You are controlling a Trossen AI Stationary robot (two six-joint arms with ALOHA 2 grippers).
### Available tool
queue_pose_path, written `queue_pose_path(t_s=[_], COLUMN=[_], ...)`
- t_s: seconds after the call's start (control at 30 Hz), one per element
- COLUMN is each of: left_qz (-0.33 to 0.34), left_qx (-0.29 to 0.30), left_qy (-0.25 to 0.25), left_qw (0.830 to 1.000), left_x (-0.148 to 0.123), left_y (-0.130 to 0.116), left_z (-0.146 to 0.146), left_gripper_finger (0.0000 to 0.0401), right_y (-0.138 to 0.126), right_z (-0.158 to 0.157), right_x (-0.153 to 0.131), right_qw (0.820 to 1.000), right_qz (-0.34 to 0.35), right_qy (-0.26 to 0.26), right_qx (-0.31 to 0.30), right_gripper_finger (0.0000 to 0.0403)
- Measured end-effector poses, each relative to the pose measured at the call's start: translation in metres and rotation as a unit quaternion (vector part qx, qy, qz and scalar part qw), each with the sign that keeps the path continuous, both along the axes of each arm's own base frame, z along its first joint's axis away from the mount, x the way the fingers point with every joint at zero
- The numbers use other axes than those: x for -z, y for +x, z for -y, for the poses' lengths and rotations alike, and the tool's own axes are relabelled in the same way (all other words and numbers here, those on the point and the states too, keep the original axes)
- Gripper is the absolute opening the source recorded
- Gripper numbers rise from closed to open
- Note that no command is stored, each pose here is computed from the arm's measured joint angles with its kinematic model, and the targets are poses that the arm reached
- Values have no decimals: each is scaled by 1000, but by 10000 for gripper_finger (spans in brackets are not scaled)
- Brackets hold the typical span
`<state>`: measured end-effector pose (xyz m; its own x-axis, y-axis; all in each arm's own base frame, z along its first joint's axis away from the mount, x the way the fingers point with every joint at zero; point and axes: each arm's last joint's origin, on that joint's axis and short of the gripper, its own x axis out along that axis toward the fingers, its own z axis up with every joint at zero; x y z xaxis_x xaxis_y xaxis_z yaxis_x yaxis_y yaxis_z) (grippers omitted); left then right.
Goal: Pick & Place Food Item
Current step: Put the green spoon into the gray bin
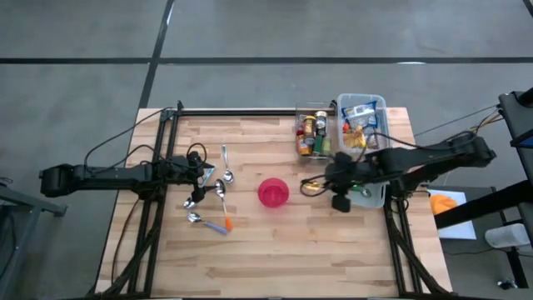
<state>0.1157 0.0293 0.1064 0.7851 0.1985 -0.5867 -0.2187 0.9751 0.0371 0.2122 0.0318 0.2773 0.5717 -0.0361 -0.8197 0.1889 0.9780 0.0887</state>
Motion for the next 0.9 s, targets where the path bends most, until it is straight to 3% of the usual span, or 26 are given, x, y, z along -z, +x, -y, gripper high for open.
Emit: queue_pose_path(t_s=[0.2, 0.43, 0.9], left_qz=[0, 0, 0], left_qx=[0, 0, 0], left_qy=[0, 0, 0], left_qw=[1000, 1000, 1000], left_x=[0, 0, 0], left_y=[0, 0, 0], left_z=[0, 0, 0], left_gripper_finger=[396, 396, 396], right_y=[-47, -81, -89], right_z=[8, 14, 15], right_x=[4, 13, 50], right_qw=[994, 984, 958], right_qz=[-18, -53, -166], right_qy=[56, 80, 70], right_qx=[93, 149, 225], right_gripper_finger=[27, 27, 27])
